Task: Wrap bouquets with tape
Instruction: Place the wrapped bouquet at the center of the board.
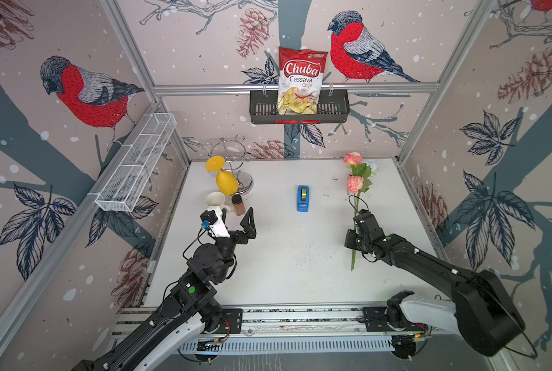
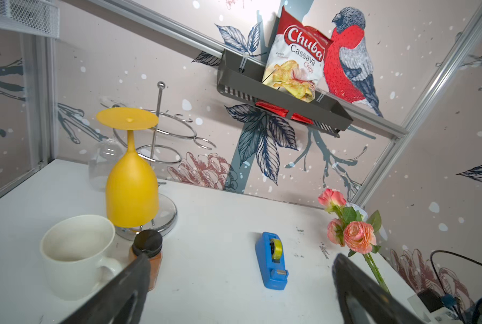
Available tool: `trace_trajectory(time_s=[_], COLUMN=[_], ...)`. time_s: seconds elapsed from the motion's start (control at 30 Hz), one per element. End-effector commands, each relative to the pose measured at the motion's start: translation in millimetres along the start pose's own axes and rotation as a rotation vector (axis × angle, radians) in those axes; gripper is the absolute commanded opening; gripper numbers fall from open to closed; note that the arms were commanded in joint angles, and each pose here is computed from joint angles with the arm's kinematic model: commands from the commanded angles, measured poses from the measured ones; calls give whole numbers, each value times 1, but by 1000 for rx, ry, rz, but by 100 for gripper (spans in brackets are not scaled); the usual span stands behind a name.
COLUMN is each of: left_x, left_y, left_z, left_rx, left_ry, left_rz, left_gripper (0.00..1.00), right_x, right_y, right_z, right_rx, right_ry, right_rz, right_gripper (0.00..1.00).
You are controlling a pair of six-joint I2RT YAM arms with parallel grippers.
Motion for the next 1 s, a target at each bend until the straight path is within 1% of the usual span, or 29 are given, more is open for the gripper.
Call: trace_trajectory(time_s=[0.0,0.07,0.1,0.13,0.23,0.37,0.43,0.5,0.53,0.57,0.63,0.77,0.83,0.9,0.93,0.97], left_x=[8,12,15,17,24,31,33,34,35,37,41,48,53,61,64,67], left_y=[-2,-4,-5,-6,-9,-11,-10,-9,-8,-7,-6,-1,3,8,10,13], left_z=[14,22,25,28,36,48,55,60,62,65,69,78,84,91,94,97], left_rx=[43,53,58,60,69,73,83,103,114,126,136,120,134,151,155,160], left_ry=[30,54,62,78,112,163,208,245,257,273,293,345,364,363,367,372], left_rz=[-80,-113,-139,-157,-228,-303,-306,-308,-314,-328,-362,-413,-431,-465,-467,-461], left_gripper=[100,100,98,97,97,97,97,97,97,97,97,97,97,97,97,97], right_x=[-2,-5,-7,-8,-10,-12,-10,-7,-5,-2,5,23,28,31,31,30], right_y=[13,20,24,26,30,33,31,25,20,14,0,-54,-83,-112,-123,-135], right_z=[1,4,6,6,9,10,9,5,3,0,-8,-32,-44,-53,-57,-60], right_rx=[25,49,62,69,81,89,83,65,49,29,-11,-183,-299,-446,-520,-600], right_ry=[-25,-30,-32,-33,-30,-32,-30,-29,-29,-31,-35,-36,-42,-56,-54,-50], right_rz=[14,39,52,61,81,93,87,71,63,48,9,-146,-218,-293,-321,-356], right_gripper=[0,0,0,2,16,31,40,54,58,63,67,72,74,77,81,99])
Point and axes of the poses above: each gripper's point midway between its finger pads, its own y axis out along the fingers, its own x axis along the line the jaws close on, z = x × y, the point moved 10 cm from there along -y, back along the fingers, and after that the axes turned 14 degrees about y, right-handed, at the moved point
